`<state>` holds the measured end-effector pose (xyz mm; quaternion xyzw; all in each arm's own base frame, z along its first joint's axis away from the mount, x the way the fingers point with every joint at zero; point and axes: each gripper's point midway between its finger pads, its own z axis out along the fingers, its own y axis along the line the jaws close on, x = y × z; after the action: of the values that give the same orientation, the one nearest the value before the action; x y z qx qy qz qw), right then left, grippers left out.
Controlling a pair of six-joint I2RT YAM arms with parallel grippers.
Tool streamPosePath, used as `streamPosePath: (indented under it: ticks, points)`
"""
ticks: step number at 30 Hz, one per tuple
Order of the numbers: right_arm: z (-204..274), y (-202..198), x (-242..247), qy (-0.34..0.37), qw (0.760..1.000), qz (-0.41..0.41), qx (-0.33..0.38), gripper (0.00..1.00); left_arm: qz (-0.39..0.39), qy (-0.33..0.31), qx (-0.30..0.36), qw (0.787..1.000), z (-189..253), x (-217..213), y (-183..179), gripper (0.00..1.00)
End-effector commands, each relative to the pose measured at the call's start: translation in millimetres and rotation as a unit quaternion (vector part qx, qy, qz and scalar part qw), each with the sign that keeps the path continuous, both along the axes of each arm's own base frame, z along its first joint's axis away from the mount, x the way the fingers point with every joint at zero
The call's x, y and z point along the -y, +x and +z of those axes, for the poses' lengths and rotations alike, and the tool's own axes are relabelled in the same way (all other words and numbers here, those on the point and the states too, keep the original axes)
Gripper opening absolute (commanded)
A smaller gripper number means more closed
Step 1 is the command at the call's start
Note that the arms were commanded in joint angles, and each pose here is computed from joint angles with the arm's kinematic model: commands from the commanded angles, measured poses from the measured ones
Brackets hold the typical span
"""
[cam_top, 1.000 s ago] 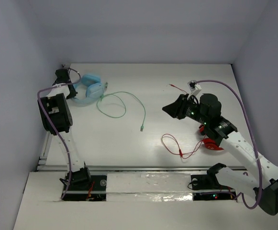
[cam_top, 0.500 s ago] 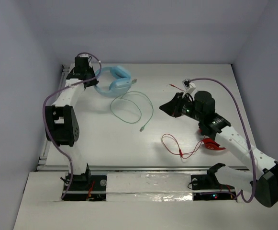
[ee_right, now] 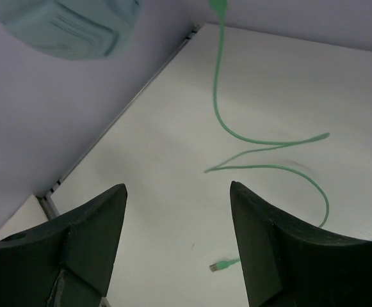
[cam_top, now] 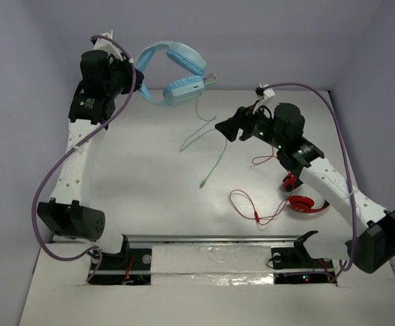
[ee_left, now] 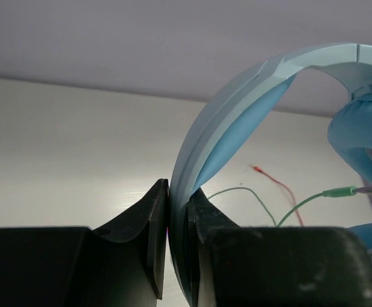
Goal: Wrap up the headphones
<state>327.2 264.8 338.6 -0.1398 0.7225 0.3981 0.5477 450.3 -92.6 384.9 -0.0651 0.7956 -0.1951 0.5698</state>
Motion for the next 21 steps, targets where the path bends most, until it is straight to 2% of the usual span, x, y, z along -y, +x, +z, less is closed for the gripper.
streamPosePath:
  ticks: [1, 6, 9, 12, 15, 19, 21]
  points:
    - [6.4, -1.0, -19.6, -0.022, 0.996, 0.063, 0.056, 0.72, -0.066, -0.068, 0.115, 0.989, 104.9, 33.7, -47.4, 0.00]
    - [2.3, 3.0, -25.0, -0.051, 0.993, 0.084, 0.065, 0.72, -0.106, -0.085, 0.150, 0.979, 138.4, 45.9, -73.9, 0.00]
    - [4.8, -0.3, -30.1, -0.038, 0.991, 0.100, 0.076, 0.72, -0.117, -0.090, 0.167, 0.975, 151.7, 47.7, -84.5, 0.00]
    - [-3.6, 8.2, -25.3, -0.046, 0.994, 0.074, 0.068, 0.71, -0.132, -0.098, 0.185, 0.969, 168.5, 50.2, -98.4, 0.00]
    - [-17.3, 1.4, -23.6, -0.078, 0.990, 0.094, 0.072, 0.66, -0.126, -0.097, 0.203, 0.966, 191.0, 45.9, -107.4, 0.00]
    - [-28.9, -19.2, -37.2, -0.056, 0.983, 0.162, 0.061, 0.60, -0.134, -0.105, 0.208, 0.963, 198.9, 49.3, -106.6, 0.00]
    - [-34.0, -13.6, -37.3, -0.048, 0.986, 0.148, 0.058, 0.49, -0.137, -0.115, 0.207, 0.962, 200.7, 51.1, -106.4, 0.00]
